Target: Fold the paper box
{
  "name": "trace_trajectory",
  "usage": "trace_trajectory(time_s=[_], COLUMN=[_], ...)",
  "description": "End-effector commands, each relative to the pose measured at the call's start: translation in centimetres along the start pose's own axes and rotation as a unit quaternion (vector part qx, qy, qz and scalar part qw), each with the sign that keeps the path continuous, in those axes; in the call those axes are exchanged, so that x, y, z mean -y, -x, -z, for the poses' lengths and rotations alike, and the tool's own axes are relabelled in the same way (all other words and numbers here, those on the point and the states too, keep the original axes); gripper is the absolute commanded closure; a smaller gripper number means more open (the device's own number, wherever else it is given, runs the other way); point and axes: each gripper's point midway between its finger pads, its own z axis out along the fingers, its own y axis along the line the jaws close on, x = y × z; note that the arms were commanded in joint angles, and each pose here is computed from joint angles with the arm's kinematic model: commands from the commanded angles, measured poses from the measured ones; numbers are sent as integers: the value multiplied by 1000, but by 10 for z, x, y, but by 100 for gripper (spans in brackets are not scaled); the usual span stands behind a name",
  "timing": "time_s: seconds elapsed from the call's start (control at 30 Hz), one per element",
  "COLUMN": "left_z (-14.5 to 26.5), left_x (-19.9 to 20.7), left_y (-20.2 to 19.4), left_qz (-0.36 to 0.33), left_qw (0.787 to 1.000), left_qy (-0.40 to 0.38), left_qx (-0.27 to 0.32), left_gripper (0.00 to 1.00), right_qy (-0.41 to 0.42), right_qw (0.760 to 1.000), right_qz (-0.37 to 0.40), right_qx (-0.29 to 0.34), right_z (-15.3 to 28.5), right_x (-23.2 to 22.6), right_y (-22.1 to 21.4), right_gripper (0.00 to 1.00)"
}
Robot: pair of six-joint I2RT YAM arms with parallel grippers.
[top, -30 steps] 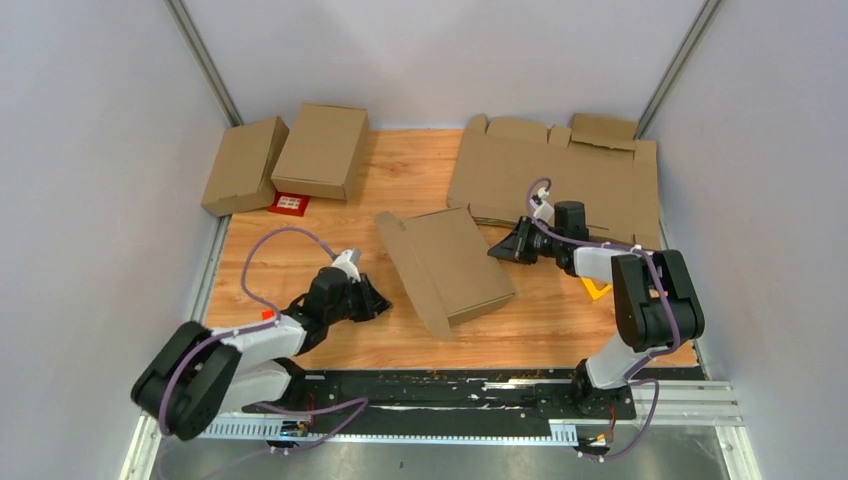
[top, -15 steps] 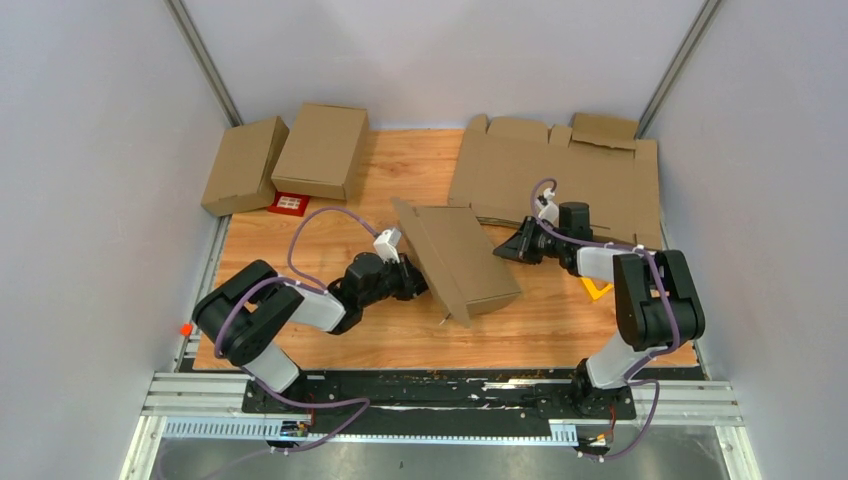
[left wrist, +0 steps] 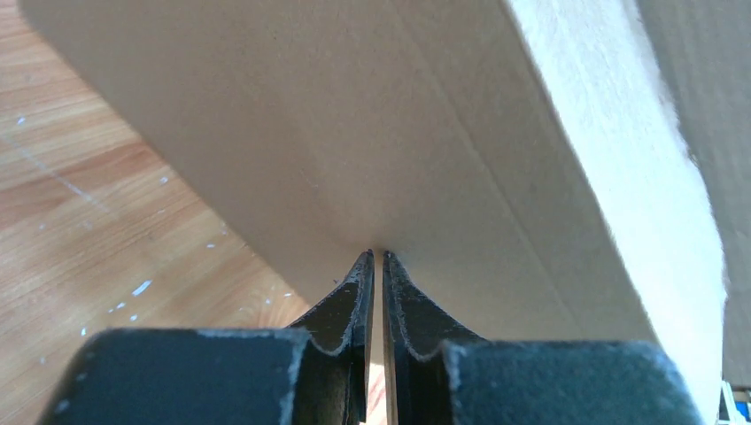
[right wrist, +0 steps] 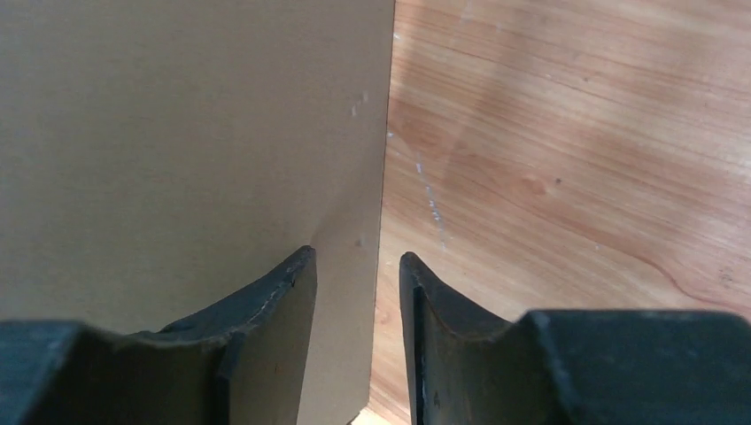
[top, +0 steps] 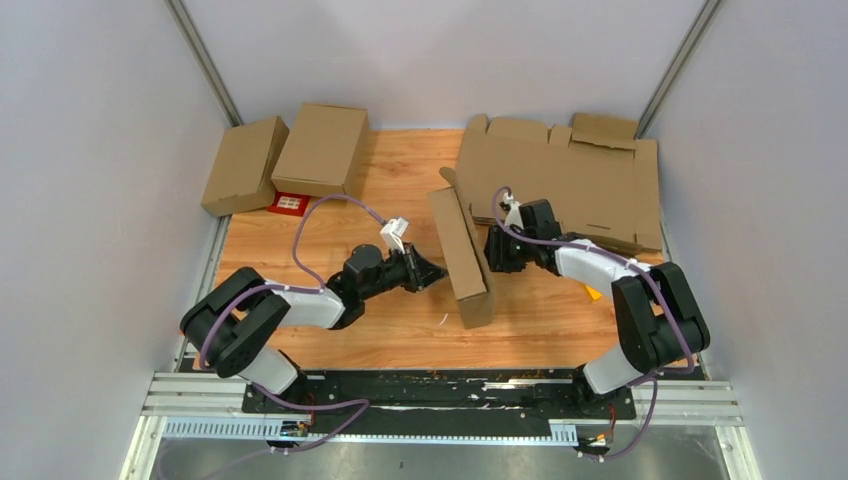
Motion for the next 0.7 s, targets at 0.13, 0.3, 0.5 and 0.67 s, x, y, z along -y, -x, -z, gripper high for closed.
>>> trace_trajectory(time_s=[0.13,0.3,0.5,0.67], left_z=[-8,-9,4,9], left_x=[33,41,46,40], left_y=[4,-11,-16,-22], left_qz=[-32,-36,-47,-53], left_qw=[998,998,998,998], left_qy=[-45,-46,-42,-29], left_qx=[-7,-23,-26,-29], left_gripper=[84,84,83,83], right_qy=[-51,-33,-25,-26], right_qw=[995,994,991,990], right_qz=[83,100,127,124], right_qx=[1,-9,-34,-54], right_z=[12,15,17,13], right_x=[-23,-33,-48,-46], right_y=[16,14,-2,-19], right_gripper=[57,57,57,56])
